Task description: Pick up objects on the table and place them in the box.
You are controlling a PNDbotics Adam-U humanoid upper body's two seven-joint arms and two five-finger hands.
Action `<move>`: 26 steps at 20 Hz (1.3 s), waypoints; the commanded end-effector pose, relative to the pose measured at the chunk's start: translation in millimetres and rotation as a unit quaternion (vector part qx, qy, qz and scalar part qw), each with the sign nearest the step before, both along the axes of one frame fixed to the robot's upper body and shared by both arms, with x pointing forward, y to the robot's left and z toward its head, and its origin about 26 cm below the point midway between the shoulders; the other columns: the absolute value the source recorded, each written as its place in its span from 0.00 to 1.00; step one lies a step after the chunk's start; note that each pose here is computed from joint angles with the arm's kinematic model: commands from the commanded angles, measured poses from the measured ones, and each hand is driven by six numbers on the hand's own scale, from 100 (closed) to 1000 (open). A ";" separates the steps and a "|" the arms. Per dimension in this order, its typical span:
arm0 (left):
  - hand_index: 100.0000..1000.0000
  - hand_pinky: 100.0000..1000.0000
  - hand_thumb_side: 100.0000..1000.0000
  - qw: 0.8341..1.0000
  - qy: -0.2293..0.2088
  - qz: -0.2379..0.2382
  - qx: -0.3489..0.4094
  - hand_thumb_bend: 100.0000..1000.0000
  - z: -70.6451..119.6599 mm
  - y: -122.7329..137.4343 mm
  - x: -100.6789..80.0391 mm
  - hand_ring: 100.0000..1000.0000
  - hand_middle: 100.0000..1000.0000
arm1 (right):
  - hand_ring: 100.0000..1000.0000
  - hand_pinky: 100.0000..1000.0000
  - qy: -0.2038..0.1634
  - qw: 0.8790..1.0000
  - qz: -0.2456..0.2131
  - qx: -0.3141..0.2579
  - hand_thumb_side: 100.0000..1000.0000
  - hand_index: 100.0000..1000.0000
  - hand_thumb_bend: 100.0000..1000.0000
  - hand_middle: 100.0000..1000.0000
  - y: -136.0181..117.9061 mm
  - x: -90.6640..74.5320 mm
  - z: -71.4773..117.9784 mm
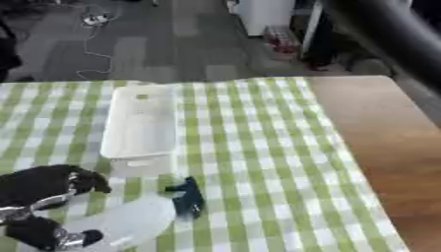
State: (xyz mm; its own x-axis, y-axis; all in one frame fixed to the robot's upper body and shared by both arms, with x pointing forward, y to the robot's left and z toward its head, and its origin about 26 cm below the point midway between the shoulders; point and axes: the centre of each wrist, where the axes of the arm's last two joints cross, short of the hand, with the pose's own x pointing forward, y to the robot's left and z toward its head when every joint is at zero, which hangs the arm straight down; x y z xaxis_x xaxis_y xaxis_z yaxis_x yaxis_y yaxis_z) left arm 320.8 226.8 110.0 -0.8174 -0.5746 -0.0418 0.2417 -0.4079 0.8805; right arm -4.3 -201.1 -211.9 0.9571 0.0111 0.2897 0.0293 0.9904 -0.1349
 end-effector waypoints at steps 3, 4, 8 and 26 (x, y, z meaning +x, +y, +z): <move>0.91 0.88 1.00 0.984 0.012 -0.129 0.125 0.32 8.4 -12.2 -2.9 0.86 0.82 | 0.57 0.57 0.000 1.000 0.009 -0.006 0.95 0.61 0.00 0.49 -6.4 -1.6 0.0; 0.91 0.89 1.00 0.982 0.009 -0.137 0.129 0.34 9.0 -14.2 -4.0 0.87 0.82 | 0.57 0.57 -0.001 1.000 0.010 -0.006 0.95 0.61 0.00 0.49 -6.8 -1.5 0.0; 0.92 0.90 1.00 0.976 -0.004 -0.162 0.144 0.45 11.7 -19.2 -8.2 0.88 0.83 | 0.57 0.57 -0.002 1.000 0.011 -0.007 0.95 0.61 0.00 0.49 -8.0 -1.7 -0.1; 0.91 0.92 1.00 0.966 -0.025 -0.182 0.184 0.51 13.6 -20.3 -8.8 0.89 0.82 | 0.57 0.57 -0.004 1.000 0.013 -0.008 0.94 0.61 0.00 0.49 -8.6 -1.6 -0.3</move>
